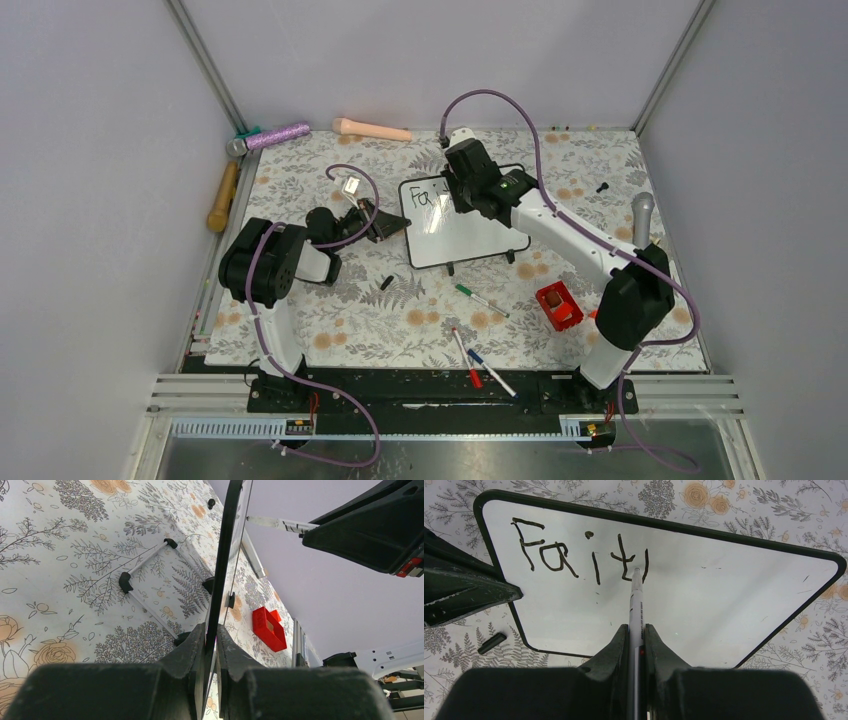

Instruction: Write a sentence on the whiteboard

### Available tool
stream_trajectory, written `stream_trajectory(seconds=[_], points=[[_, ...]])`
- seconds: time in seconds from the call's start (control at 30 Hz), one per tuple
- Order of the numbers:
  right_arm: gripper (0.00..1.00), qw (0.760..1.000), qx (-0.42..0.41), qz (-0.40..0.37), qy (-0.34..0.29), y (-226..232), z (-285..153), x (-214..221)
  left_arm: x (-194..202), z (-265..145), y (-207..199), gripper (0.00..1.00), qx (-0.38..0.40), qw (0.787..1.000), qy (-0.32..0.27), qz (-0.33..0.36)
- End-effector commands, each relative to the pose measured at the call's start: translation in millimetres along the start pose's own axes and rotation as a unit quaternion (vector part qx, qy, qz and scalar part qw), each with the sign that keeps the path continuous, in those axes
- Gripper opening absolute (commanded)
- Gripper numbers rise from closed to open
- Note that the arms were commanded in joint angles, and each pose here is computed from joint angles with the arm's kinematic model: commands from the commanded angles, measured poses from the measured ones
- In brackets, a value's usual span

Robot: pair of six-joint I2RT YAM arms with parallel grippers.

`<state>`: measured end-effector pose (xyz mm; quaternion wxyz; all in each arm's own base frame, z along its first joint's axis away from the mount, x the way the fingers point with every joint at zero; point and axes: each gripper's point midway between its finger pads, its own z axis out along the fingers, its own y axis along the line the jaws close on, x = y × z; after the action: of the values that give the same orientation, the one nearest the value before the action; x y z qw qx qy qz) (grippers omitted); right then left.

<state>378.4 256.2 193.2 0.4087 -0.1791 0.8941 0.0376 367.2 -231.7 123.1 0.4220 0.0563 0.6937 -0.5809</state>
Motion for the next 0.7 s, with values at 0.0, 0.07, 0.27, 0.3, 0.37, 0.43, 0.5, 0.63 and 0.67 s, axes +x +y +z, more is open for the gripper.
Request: stream_trajectory(seconds=[0.0, 0.07, 0.27, 0.3, 0.37, 0.43, 0.5, 0.63, 0.67], points=[[0.0, 1.0, 0.02, -0.001, -0.017, -8.7, -1.2, -17.3, -15.3, -0.3, -23.3, 0.02, 0.035, 0.998, -0.019, 0.039], [0.0, 1.0, 0.021, -0.001, -0.017, -9.8, -1.1, -17.6, -15.4, 0.0, -23.0, 0.02, 0.035, 0.998, -0.019, 0.038], [0.0, 1.0, 0.026, -0.002, -0.013, -12.1, -0.9, -14.6, -15.0, -0.2, -22.9, 0.02, 0.034, 0.998, -0.019, 0.039], [0.0, 1.0, 0.028, -0.002, -0.014, -13.2, -0.8, -14.8, -15.2, -0.1, -23.2, 0.02, 0.035, 0.998, -0.019, 0.039], [0.0, 0.999, 0.031, 0.0, -0.014, -14.6, -0.5, -14.7, -15.0, -0.2, -22.9, 0.02, 0.035, 0.998, -0.019, 0.038], [0.0, 0.999, 0.031, 0.0, -0.014, -15.4, -0.6, -14.9, -15.4, -0.1, -23.2, 0.02, 0.035, 0.998, -0.019, 0.039], [0.0, 0.999, 0.032, 0.0, -0.015, -15.8, -1.7, -15.7, -15.3, -0.2, -23.5, 0.02, 0.035, 0.998, -0.019, 0.039], [0.0, 0.999, 0.035, 0.001, -0.015, -18.1, -1.7, -15.1, -15.6, -0.1, -23.2, 0.02, 0.035, 0.998, -0.02, 0.039], [0.0, 0.999, 0.035, 0.0, -0.014, -17.8, -1.0, -14.7, -15.3, -0.2, -23.1, 0.02, 0.034, 0.998, -0.02, 0.039]])
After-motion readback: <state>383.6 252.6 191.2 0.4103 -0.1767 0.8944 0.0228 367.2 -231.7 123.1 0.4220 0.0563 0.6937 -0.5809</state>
